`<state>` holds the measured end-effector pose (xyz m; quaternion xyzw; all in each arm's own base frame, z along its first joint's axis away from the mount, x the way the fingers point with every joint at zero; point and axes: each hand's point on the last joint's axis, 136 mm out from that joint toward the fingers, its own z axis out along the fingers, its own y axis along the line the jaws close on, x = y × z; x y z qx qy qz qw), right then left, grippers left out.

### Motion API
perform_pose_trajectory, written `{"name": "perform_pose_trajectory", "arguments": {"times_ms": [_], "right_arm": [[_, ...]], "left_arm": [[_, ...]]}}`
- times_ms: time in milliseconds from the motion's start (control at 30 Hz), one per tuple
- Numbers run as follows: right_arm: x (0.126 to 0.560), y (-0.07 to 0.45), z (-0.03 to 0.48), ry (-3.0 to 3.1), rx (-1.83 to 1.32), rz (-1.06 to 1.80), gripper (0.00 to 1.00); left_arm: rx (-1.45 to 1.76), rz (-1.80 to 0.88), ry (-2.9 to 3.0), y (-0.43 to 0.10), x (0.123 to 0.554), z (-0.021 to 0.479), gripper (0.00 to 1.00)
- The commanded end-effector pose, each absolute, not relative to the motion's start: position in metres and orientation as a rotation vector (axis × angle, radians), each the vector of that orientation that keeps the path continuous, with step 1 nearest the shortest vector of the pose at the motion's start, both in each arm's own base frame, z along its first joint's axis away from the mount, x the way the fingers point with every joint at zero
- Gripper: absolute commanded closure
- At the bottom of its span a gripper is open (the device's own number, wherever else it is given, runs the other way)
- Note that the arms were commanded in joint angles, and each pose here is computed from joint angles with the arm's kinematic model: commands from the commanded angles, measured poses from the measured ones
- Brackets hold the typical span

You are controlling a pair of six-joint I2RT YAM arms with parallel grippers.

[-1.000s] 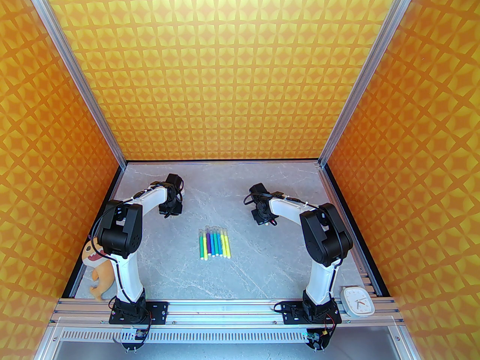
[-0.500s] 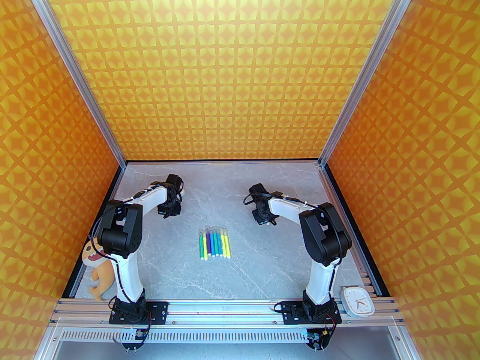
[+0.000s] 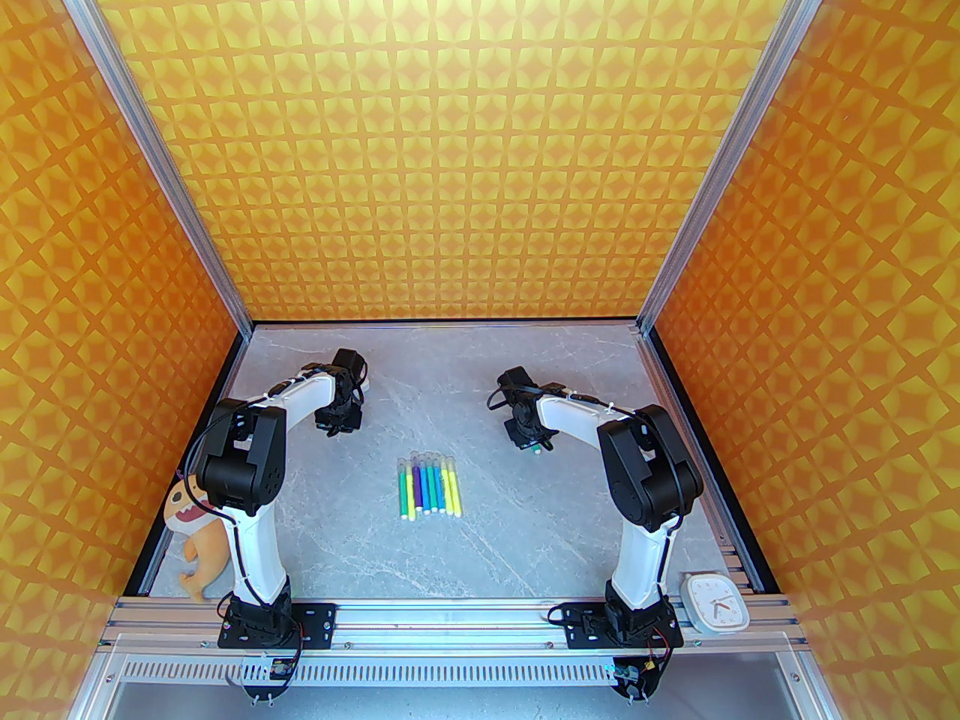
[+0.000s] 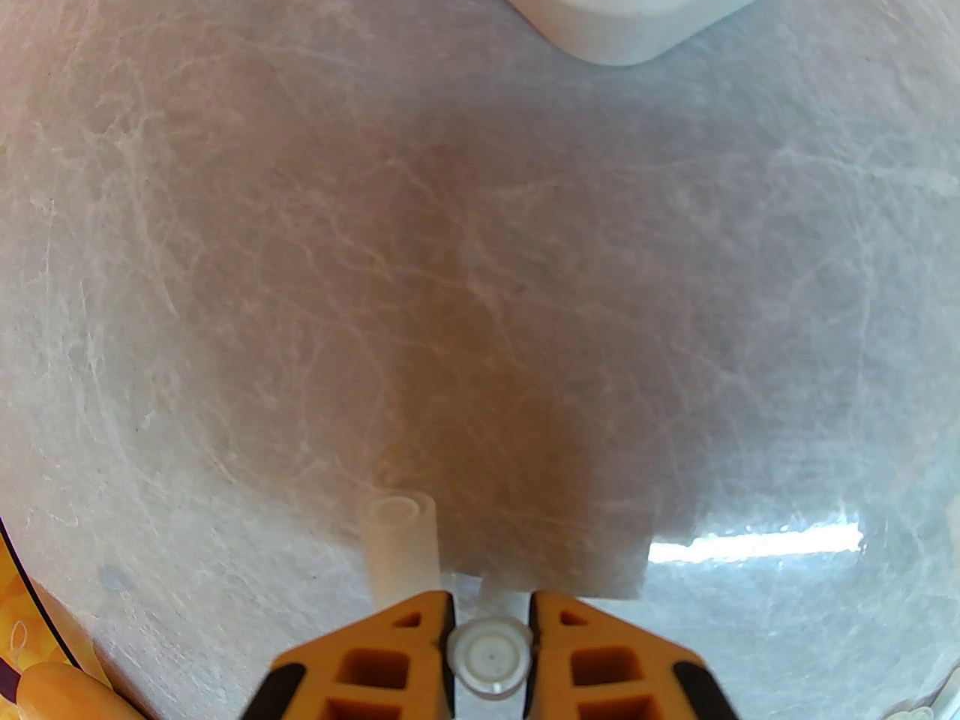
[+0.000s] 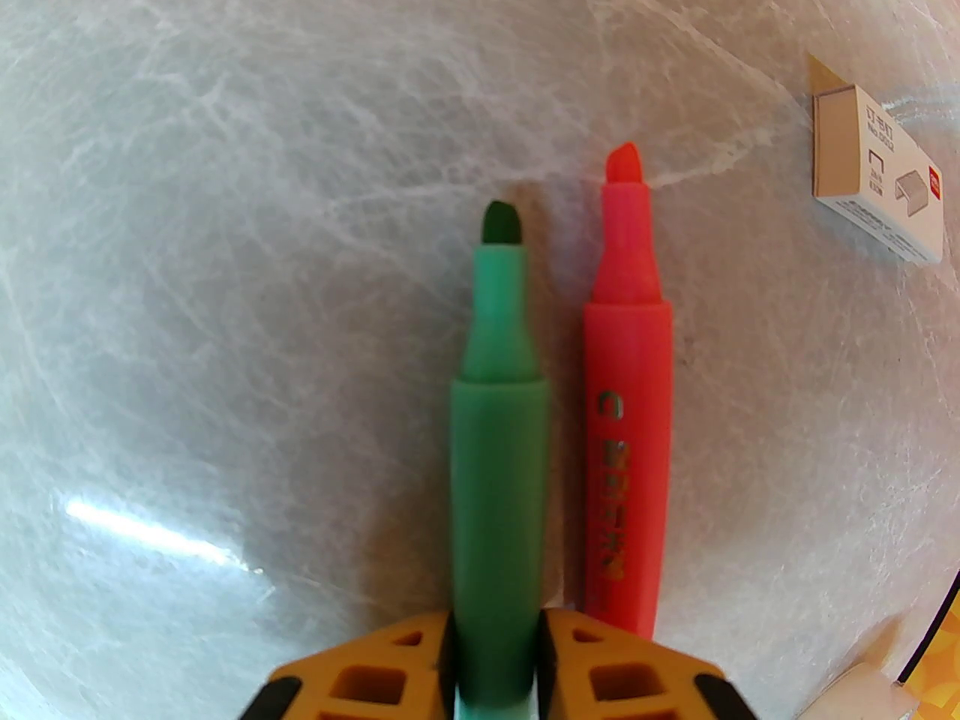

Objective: Open the pen caps

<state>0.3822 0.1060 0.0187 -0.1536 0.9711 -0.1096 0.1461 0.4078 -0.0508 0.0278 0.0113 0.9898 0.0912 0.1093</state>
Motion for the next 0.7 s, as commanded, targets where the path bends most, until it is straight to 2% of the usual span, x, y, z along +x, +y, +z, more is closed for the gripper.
{"name": "perform_pose_trajectory", "arguments": {"times_ms": [0, 267, 667], "right_arm": [[0.380, 0.099, 0.015, 2.818, -0.449, -0.361, 0.75], [0.380, 0.102, 0.025, 2.805, -0.456, -0.328, 0.71], [0.375, 0.127, 0.070, 2.740, -0.431, -0.090, 0.58]], "left_arm": [[0.051, 0.299, 2.912, -0.049, 0.410, 0.028, 0.80], [0.036, 0.273, 2.877, -0.051, 0.411, 0.044, 0.79], [0.018, 0.211, 2.818, -0.055, 0.410, 0.078, 0.68]]}}
